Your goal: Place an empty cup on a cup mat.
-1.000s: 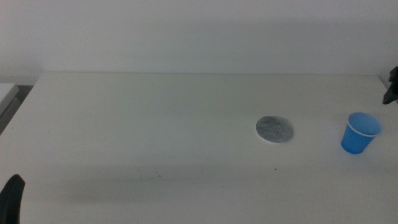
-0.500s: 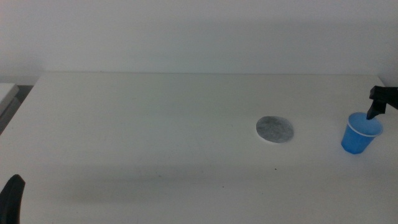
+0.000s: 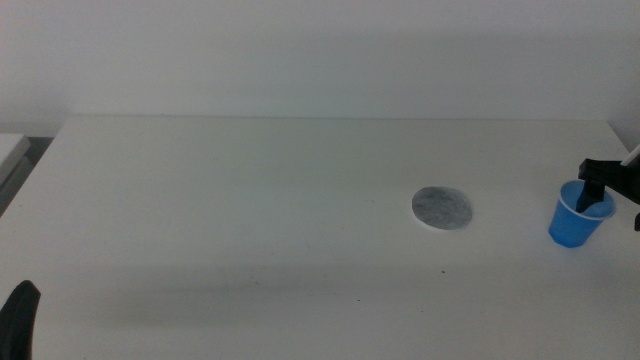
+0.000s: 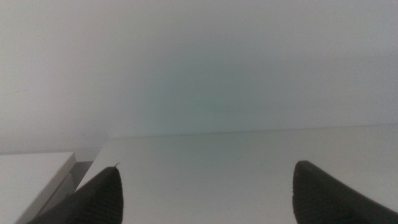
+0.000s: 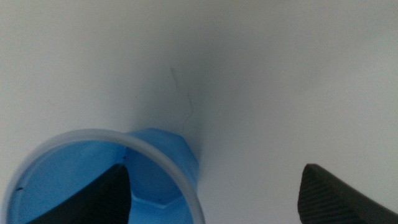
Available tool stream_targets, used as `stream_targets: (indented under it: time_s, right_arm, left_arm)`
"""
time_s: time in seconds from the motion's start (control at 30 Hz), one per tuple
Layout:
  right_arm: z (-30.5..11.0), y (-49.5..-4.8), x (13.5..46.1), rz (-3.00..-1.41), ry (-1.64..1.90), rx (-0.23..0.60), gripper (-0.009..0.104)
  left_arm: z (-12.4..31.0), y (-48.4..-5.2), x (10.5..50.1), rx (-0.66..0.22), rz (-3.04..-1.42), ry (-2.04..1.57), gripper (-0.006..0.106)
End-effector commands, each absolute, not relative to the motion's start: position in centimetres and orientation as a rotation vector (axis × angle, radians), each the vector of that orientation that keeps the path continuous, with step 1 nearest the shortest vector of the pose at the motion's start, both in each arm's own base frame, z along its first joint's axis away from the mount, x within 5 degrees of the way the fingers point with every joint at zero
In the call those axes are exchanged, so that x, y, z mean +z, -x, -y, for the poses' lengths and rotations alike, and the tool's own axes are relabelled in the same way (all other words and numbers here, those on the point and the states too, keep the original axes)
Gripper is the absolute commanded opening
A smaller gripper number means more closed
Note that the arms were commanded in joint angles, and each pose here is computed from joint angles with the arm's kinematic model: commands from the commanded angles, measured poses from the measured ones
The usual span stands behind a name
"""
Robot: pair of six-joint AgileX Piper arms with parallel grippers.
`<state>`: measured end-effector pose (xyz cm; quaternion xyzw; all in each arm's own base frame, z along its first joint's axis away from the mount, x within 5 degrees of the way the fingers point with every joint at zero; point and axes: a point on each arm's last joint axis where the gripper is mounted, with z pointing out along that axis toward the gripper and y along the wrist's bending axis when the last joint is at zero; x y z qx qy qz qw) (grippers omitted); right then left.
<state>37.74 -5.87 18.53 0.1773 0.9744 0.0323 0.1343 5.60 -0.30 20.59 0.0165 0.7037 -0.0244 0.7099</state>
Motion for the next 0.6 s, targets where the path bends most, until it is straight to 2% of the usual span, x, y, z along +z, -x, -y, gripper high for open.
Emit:
stream_targets:
  time_s: [0.0,0.27,0.47,0.57]
  right_arm:
    - [5.73,-37.95,18.64,-2.816,-0.501,0.089,0.067]
    - [5.59,-38.09,18.49,-2.811,-0.498,0.09,0.045]
    - [5.59,-38.09,18.49,-2.811,-0.498,0.09,0.037]
    - [5.6,-38.11,18.5,-2.808,-0.498,0.09,0.023]
  left_arm:
    - [0.33,-5.64,20.67,-0.063,-1.555,-0.035,0.094]
    - [0.33,-5.64,20.67,-0.06,-1.555,-0.038,0.094]
    - [0.33,-5.64,20.67,-0.06,-1.555,-0.038,0.094]
    - [0.33,-5.64,20.67,-0.061,-1.555,-0.037,0.094]
